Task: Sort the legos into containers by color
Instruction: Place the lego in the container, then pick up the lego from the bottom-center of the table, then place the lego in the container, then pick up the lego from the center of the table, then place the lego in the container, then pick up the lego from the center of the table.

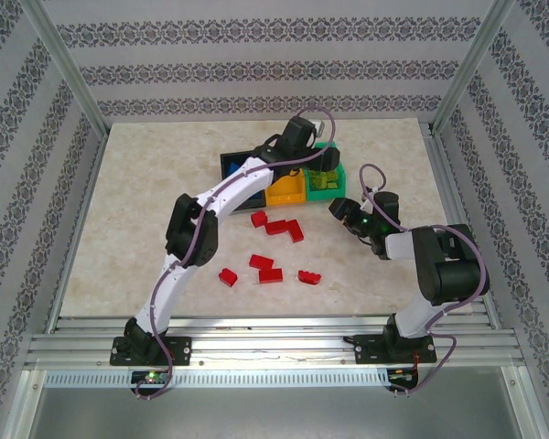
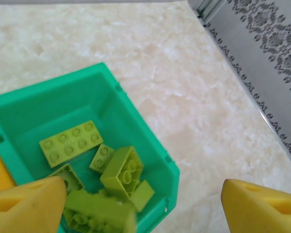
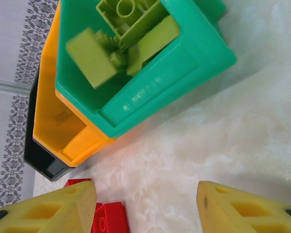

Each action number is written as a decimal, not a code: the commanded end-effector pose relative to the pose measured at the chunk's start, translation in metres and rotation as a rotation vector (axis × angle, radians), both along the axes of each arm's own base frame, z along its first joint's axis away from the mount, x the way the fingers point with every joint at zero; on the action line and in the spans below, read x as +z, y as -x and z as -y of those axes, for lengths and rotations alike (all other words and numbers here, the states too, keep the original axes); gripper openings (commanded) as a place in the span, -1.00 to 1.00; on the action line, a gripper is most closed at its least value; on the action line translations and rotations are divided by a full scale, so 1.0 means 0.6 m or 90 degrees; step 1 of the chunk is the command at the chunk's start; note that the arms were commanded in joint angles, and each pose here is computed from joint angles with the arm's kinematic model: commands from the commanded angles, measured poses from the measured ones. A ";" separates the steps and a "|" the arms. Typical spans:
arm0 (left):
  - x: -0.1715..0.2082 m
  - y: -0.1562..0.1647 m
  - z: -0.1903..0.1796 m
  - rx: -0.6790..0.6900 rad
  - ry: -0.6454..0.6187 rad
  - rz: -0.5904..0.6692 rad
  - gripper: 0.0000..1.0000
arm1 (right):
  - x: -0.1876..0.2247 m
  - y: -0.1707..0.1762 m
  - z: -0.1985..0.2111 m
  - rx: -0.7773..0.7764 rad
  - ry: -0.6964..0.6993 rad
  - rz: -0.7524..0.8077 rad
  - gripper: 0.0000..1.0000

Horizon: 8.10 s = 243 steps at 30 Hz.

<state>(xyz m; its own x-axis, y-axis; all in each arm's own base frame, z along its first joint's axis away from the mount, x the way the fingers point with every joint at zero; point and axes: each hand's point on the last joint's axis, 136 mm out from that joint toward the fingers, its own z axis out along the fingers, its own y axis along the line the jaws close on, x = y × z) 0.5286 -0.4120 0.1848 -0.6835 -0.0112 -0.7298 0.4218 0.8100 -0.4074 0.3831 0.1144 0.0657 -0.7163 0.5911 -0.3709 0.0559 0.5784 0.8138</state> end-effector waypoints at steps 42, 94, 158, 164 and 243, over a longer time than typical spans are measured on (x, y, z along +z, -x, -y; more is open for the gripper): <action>-0.005 0.295 -0.396 0.026 -0.038 -0.197 0.70 | -0.001 0.205 -0.130 0.330 0.294 -0.150 0.20; -0.037 0.310 -0.451 0.035 -0.142 -0.217 0.70 | 0.144 -0.162 -0.273 0.274 0.295 0.031 -0.07; -0.034 0.311 -0.464 0.033 -0.177 -0.203 0.70 | -0.075 0.097 -0.196 0.416 0.602 -0.145 -0.01; -0.032 0.312 -0.466 0.034 -0.178 -0.201 0.70 | -0.065 0.097 -0.199 0.412 0.593 -0.131 -0.36; -0.026 0.314 -0.469 0.036 -0.180 -0.190 0.70 | -0.029 0.026 -0.320 0.511 0.490 -0.027 0.42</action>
